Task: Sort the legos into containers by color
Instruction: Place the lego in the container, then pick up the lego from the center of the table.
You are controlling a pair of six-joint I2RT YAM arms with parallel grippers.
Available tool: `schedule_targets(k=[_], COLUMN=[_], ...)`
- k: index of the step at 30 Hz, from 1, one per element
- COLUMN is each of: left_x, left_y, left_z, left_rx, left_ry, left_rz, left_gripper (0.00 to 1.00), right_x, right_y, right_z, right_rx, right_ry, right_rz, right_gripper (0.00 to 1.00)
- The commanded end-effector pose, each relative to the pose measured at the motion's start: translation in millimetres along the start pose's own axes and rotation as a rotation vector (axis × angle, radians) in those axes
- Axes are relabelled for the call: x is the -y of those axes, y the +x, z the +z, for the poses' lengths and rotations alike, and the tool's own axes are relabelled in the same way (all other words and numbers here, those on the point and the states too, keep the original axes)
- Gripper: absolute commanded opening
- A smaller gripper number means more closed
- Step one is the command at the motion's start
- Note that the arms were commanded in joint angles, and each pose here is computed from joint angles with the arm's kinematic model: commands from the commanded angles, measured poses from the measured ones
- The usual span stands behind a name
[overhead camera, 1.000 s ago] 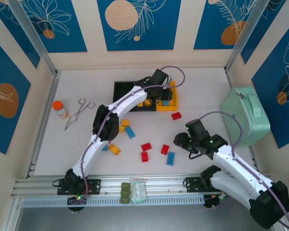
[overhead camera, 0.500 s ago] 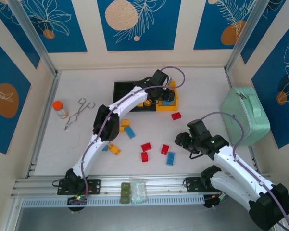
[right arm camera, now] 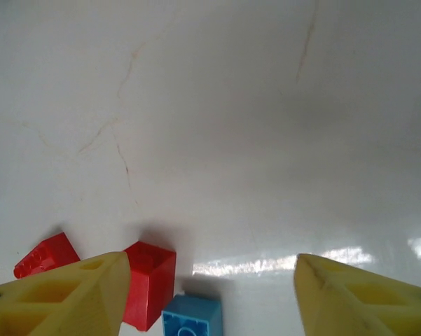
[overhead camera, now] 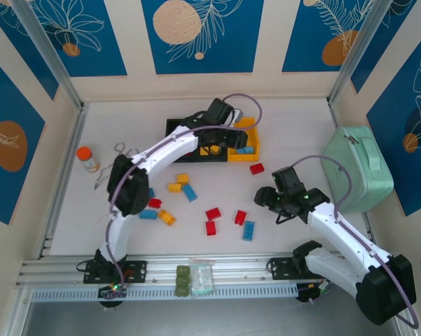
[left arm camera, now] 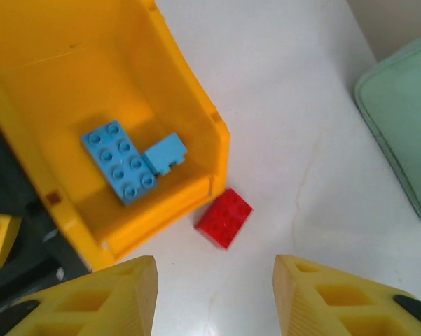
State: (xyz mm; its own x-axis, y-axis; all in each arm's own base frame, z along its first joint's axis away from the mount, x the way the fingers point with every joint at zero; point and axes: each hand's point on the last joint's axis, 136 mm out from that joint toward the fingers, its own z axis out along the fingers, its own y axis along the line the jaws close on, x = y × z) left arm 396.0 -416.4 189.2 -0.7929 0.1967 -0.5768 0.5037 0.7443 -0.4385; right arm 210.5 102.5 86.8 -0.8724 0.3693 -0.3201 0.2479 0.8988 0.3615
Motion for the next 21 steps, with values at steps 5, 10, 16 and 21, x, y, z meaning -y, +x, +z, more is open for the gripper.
schedule_targets(k=[5, 10, 16, 21], left_x=[-0.7, -23.0, -51.6, -72.7], left_y=[41.7, 78.3, 122.9, 149.7], left_z=[-44.5, -70.7, -100.7, -122.7], left_rx=[0.021, 0.02, 0.01, 0.035], left_ry=[0.04, 0.004, -0.067, -0.123], left_rz=[0.008, -0.039, -0.093, -0.149], left_gripper=[0.51, 0.52, 0.54, 0.56], right_x=[-20.5, -38.9, -45.7, -38.8], right_y=[-63.2, -95.6, -127.2, -139.3], right_z=[12.8, 36.8, 51.8, 69.6], right_rx=[0.155, 0.245, 0.247, 0.148], right_ry=[0.062, 0.053, 0.047, 0.085], right_rz=[-0.183, -0.332, -0.353, -0.322], right_gripper=[0.71, 0.78, 0.83, 0.83])
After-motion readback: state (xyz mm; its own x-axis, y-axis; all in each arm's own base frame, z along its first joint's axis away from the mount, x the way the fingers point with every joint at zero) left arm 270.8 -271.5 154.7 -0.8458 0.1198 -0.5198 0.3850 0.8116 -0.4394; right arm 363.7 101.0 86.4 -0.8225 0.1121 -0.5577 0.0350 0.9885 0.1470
